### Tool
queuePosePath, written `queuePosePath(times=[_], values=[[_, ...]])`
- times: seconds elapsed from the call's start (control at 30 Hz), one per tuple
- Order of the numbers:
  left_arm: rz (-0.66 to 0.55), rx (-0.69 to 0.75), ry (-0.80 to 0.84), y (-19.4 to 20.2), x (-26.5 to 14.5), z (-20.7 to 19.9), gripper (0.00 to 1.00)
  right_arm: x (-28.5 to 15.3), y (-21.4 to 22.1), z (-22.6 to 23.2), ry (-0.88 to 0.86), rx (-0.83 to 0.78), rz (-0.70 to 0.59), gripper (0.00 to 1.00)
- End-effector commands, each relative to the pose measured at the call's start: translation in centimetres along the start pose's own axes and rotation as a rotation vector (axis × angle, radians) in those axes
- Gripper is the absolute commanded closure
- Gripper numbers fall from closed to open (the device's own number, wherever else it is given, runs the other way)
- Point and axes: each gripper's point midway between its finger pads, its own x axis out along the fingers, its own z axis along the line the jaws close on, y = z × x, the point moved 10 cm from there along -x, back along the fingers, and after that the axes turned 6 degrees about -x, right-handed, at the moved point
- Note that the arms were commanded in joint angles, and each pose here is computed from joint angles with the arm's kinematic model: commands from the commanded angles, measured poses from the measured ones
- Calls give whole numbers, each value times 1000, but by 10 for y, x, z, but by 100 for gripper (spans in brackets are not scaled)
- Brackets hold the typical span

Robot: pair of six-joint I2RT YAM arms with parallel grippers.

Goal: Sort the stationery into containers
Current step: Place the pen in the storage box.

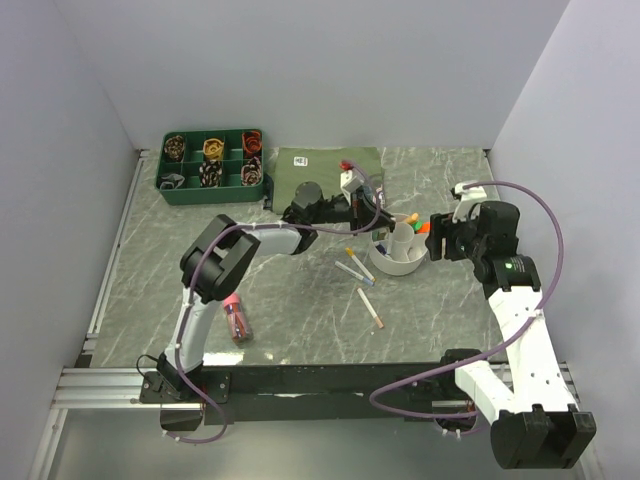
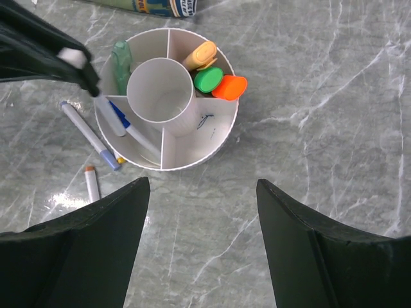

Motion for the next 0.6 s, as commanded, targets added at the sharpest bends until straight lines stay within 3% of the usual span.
queuePosePath(times=[0.0,0.1,0.13,0.23,0.37,0.57], values=[[-61,89,32,-14,12,7,99,-4,-14,-3,10,-4,-28,25],[-58,86,15,-7,10,10,97,-2,-13,-3,3,-1,-19,25],[-61,90,16,-7,8,10,87,-1,-13,-4,3,-2,-18,25],[-62,62,28,-3,0,7,71,1,-13,-4,0,-1,-12,25],[-26,59,29,-7,-10,-2,59,3,-14,-5,-1,-2,-15,25],[47,27,-13,-12,-28,-10,52,6,-20,-5,-12,-2,-30,25]])
